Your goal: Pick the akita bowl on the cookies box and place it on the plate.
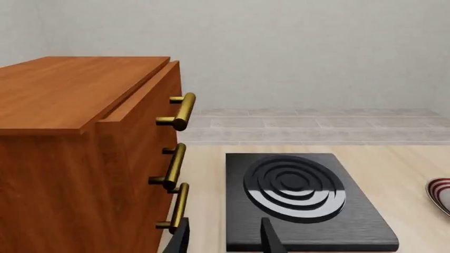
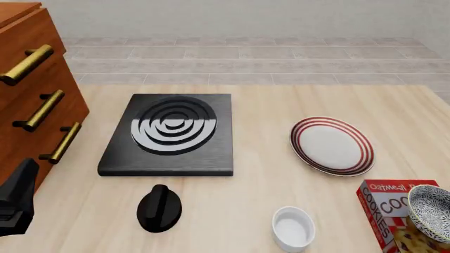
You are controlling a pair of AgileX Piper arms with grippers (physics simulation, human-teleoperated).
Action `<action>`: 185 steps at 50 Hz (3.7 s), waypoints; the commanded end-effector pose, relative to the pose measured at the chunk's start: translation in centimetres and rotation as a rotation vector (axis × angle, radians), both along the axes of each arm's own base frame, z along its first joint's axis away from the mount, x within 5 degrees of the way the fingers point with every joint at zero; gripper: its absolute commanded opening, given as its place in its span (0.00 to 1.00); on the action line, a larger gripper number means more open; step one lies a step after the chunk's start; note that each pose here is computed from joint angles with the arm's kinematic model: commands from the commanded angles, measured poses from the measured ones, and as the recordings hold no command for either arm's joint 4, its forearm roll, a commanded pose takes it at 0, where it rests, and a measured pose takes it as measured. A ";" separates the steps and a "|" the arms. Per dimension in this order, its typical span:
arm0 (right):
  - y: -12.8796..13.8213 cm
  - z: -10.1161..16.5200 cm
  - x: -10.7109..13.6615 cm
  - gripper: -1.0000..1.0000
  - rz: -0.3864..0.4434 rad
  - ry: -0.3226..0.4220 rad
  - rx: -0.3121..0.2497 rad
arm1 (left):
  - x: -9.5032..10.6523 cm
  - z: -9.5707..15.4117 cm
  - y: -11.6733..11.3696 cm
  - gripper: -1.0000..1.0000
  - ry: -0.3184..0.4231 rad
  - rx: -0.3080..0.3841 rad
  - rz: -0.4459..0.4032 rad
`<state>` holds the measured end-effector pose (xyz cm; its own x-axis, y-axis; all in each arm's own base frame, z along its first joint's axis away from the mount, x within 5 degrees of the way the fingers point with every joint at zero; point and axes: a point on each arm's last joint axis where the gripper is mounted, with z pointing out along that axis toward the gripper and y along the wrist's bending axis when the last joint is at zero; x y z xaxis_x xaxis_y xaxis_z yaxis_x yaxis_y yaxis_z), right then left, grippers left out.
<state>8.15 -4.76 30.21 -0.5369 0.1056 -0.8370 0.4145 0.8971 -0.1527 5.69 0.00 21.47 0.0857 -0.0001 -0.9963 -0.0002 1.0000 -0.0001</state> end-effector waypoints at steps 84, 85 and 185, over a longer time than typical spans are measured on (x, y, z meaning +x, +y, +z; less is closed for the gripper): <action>-1.0 -9.0 1.0 1.00 -0.055 0.106 0.105 | 0.0 0.0 0.0 1.00 0.000 0.000 0.000; -1.0 -9.0 1.0 1.00 -0.056 0.106 0.105 | 0.0 0.0 0.0 1.00 0.000 0.000 0.000; -1.4 -11.0 1.5 0.00 -0.075 0.110 0.124 | 0.0 0.0 0.0 1.00 0.000 0.000 0.000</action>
